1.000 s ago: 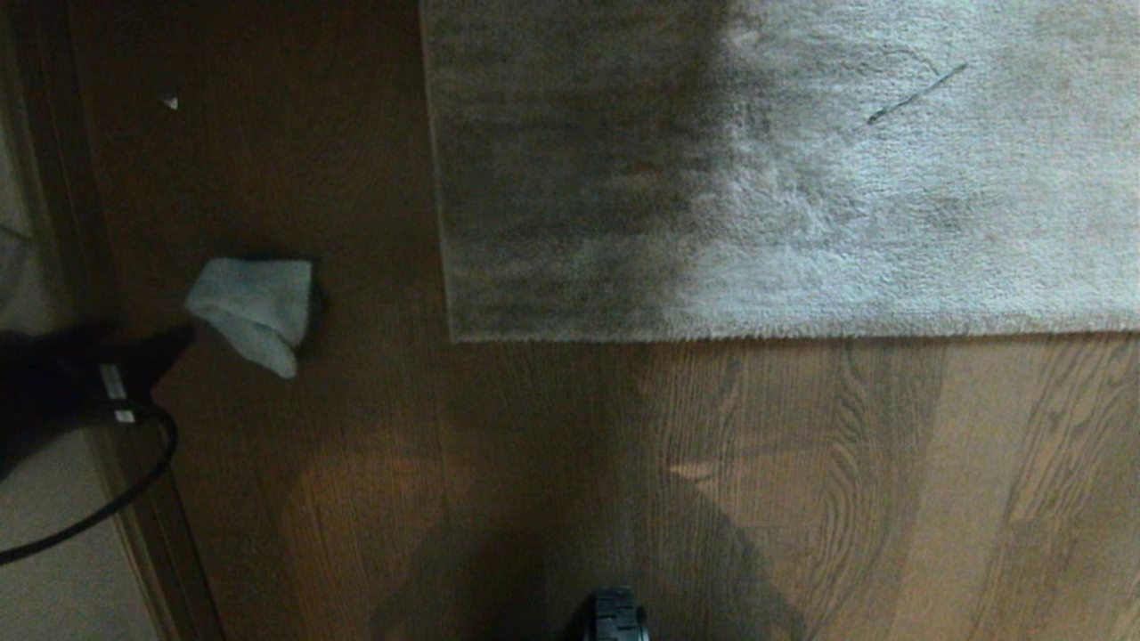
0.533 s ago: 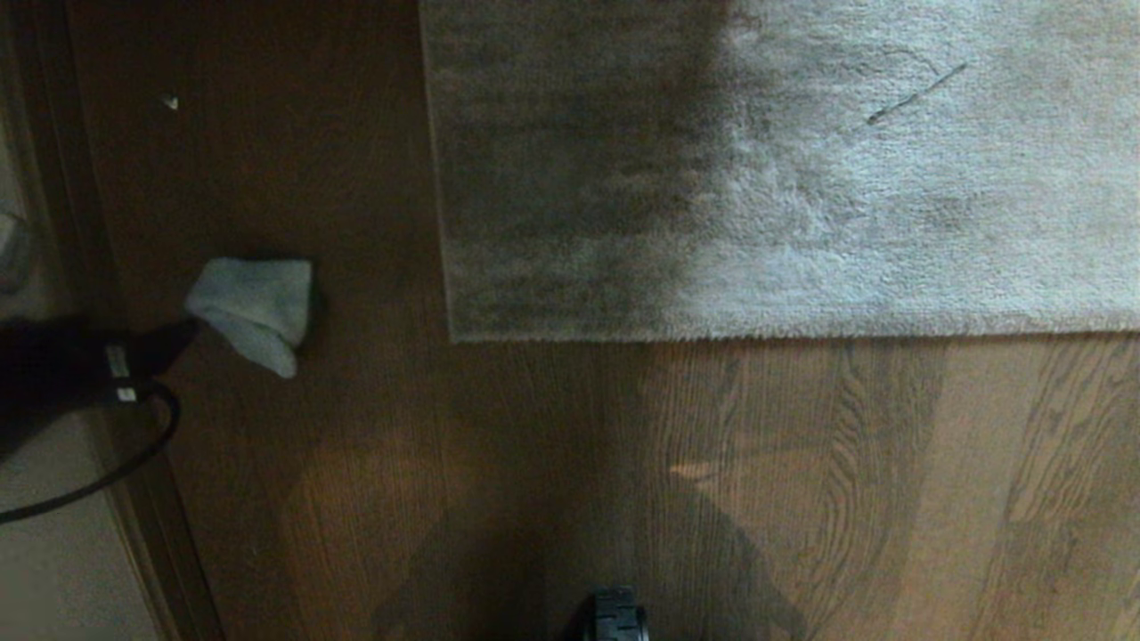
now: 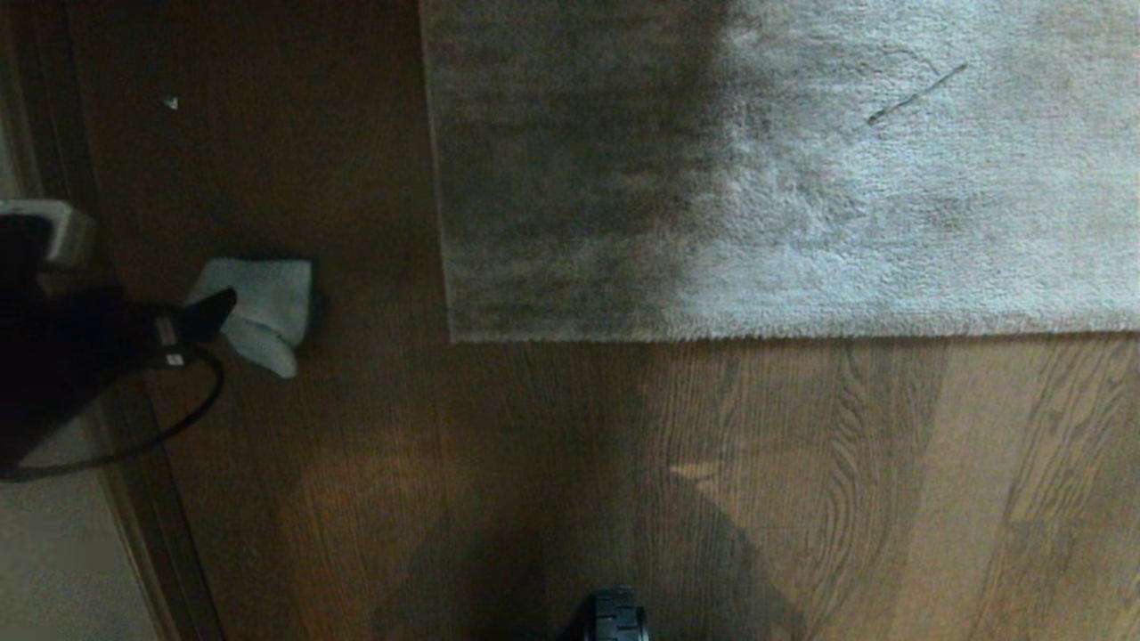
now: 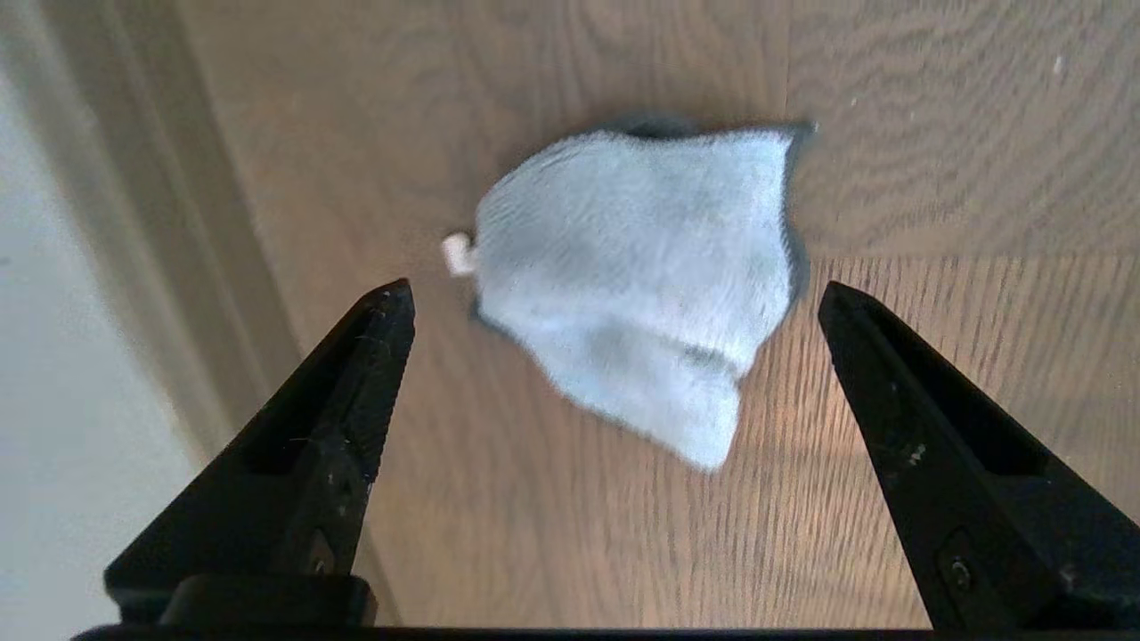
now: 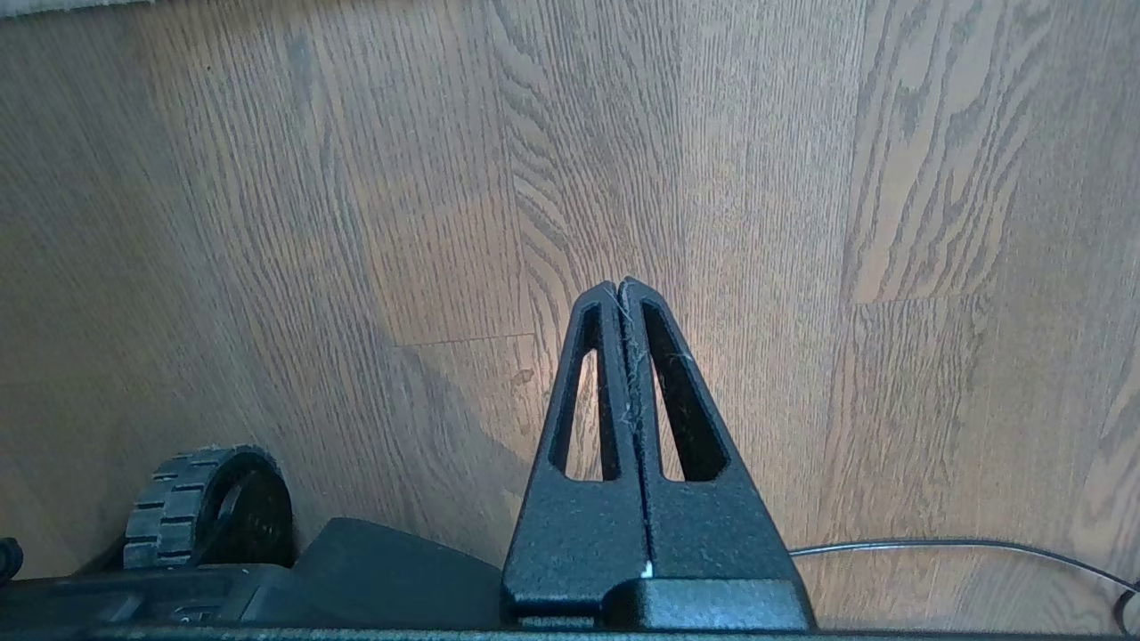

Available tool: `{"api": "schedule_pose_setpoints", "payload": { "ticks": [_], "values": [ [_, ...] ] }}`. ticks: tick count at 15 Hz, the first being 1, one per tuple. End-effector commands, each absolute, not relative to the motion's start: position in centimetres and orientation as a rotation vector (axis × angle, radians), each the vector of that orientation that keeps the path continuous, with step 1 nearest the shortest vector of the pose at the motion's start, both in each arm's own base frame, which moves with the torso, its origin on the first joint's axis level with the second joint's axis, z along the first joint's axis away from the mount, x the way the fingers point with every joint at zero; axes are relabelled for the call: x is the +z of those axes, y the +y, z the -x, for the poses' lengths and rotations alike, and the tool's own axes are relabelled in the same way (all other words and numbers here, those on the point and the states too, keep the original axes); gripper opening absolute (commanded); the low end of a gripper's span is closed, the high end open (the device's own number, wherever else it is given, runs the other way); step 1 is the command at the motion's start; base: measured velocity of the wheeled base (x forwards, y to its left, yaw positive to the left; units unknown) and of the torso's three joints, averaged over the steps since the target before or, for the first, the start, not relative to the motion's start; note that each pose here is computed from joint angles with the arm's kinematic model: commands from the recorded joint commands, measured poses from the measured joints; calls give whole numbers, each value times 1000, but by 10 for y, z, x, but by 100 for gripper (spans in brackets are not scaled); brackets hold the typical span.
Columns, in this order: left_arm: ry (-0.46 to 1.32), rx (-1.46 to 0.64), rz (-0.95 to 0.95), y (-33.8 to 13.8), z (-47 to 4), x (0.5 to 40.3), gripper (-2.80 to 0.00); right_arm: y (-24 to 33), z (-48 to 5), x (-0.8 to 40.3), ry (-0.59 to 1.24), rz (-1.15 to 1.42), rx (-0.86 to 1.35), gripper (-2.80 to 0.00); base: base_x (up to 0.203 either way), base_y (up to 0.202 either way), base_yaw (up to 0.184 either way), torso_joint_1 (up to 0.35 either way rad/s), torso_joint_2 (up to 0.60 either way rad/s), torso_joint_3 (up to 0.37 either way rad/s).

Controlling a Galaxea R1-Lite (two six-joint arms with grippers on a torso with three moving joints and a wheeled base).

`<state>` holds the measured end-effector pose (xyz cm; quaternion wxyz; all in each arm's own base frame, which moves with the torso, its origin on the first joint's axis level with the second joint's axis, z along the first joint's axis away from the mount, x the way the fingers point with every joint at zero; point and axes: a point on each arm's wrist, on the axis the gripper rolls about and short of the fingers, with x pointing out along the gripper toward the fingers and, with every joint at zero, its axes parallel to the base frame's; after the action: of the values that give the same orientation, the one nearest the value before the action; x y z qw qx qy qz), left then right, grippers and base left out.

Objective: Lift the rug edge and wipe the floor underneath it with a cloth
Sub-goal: Pick up the rag

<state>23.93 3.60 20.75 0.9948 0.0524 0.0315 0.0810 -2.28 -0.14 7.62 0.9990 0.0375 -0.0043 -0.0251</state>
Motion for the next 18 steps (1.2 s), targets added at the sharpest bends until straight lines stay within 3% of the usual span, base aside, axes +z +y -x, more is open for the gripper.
{"api": "schedule_pose_setpoints", "payload": {
  "ticks": [1,18],
  "values": [
    [66,154,-104,37,-258,194,0,-1,23,76,-10,-75,-50,-280,0,0,0,0,0,0],
    [47,110,-103,30,-309,150,0,-1,23,76,-10,-75,-50,-280,0,0,0,0,0,0]
  ]
}}
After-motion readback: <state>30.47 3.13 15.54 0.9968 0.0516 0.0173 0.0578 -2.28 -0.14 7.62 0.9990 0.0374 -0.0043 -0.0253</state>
